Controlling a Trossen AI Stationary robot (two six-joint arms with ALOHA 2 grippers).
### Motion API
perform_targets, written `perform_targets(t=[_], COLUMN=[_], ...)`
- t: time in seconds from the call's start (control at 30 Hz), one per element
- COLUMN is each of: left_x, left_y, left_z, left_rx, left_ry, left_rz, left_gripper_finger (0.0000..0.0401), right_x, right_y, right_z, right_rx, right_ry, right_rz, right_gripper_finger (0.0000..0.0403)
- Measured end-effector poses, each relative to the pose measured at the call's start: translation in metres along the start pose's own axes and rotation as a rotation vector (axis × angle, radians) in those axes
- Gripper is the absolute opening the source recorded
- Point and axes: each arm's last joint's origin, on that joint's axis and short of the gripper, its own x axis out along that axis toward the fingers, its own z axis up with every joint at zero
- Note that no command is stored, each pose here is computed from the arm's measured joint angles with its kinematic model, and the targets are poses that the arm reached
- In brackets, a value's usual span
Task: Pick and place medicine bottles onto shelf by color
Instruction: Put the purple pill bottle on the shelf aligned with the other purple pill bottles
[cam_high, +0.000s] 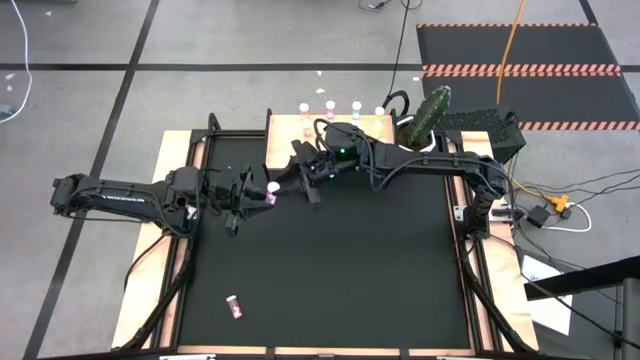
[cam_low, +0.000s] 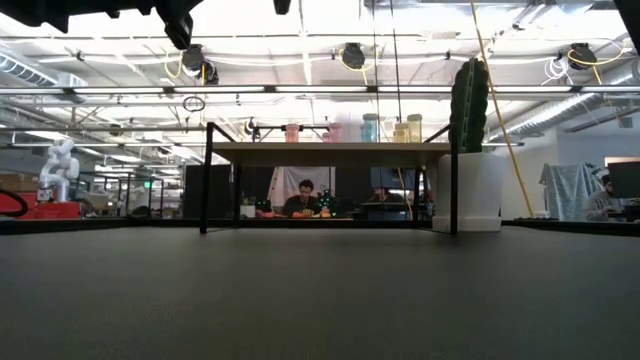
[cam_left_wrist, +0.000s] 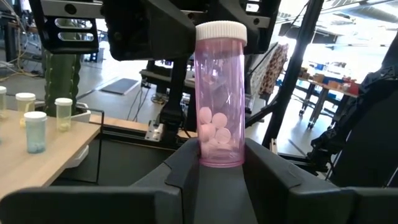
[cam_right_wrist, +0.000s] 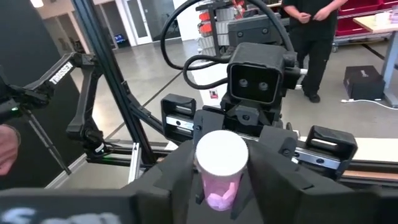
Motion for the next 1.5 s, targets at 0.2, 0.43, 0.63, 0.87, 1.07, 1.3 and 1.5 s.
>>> perform_targets(t=[0.2, 0.43, 0.63, 0.87, 1.07, 1.3, 1.5], left_x=[0.0, 0.0, 0.0, 0.0, -0.001, -0.003, -0.004], left_y=[0.0, 0.0, 0.0, 0.001, 0.006, 0.012, 0.013], left_z=[0.0, -0.001, -0.001, -0.003, -0.006, -0.016, -0.024], left_rx=[-0.001, -0.006, -0.027, -0.108, -0.278, -0.312, -0.386], left_ry=[0.004, 0.008, 0.011, 0.02, 0.025, 0.117, 0.188], left_rz=[0.005, 0.006, 0.008, 0.035, 0.14, 0.213, 0.25], left_gripper_finger=[0.0113, 0.0113, 0.0113, 0.0115, 0.0189, 0.0308, 0.0343], right_x=[0.0, 0.0, 0.0, -0.002, -0.009, -0.033, -0.089], right_y=[-0.001, -0.001, -0.001, -0.005, -0.019, -0.043, -0.063], right_z=[0.0, -0.001, -0.001, -0.001, -0.001, 0.001, 0.014], right_rx=[0.001, 0.005, 0.006, 0.004, -0.003, -0.033, -0.098], right_ry=[-0.004, 0.003, 0.004, 0.011, 0.024, 0.081, 0.205], right_rz=[-0.039, -0.041, -0.046, -0.058, -0.101, -0.176, -0.391], right_gripper_finger=[0.0102, 0.0115, 0.0105, 0.0109, 0.0111, 0.0111, 0.0111])
